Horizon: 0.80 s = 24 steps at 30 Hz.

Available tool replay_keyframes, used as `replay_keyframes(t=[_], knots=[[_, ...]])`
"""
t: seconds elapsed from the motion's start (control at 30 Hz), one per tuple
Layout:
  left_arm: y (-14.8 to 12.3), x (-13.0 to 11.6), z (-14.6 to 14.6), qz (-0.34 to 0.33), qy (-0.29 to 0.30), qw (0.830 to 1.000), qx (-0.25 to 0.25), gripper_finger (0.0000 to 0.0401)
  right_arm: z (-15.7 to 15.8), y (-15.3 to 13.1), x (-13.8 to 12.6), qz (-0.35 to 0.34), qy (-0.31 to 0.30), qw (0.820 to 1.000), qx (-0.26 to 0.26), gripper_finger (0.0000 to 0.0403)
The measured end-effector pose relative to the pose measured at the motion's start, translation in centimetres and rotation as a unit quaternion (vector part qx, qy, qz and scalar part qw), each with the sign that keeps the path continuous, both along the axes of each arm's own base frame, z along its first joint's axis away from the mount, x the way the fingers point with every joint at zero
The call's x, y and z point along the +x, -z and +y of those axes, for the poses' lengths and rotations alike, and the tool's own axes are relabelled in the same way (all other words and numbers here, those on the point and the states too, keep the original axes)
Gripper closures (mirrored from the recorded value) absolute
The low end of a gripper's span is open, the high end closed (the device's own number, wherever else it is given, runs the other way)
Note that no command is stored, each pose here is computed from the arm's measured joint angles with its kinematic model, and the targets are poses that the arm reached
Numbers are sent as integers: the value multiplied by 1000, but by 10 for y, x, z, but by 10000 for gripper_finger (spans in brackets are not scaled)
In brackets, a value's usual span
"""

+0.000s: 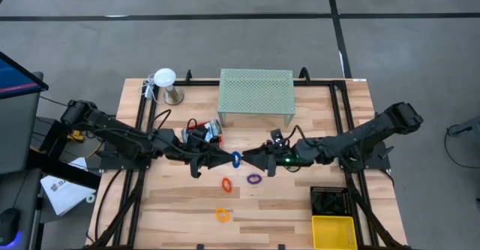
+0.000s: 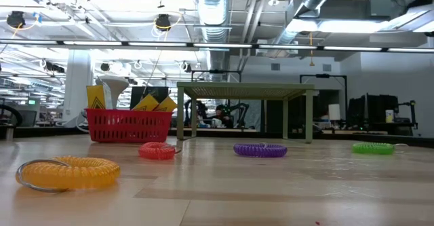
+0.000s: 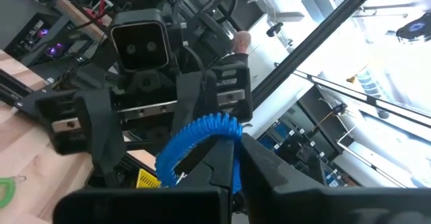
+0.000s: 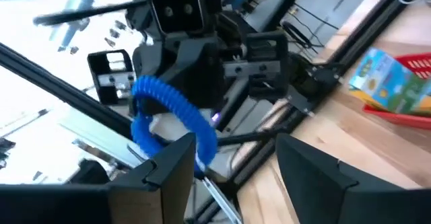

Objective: Pick & Place Office Desk Supplies
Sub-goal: Put the blue spring keychain into the yellow bin

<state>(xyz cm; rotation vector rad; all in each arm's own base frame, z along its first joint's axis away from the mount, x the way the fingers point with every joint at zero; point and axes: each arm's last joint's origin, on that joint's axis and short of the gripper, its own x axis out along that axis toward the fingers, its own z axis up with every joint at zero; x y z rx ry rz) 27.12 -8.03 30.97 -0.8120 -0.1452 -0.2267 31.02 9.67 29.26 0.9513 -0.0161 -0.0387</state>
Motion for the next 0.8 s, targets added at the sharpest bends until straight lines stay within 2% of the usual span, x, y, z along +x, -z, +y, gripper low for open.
replay_keyframes(t=[0.2,0.5,0.63,0.8], knots=[[0,0,0,1,0,1000,-4,397,-1,5,10,-28,-14,999,11,200],[1,0,0,7,-6,1000,-3,397,2,-11,16,-46,-32,998,-7,202],[1,0,0,8,-6,1000,-3,397,1,-16,19,-35,-35,999,-16,220],[2,0,0,9,-6,1000,-2,397,2,-18,19,-33,-46,998,-25,263]])
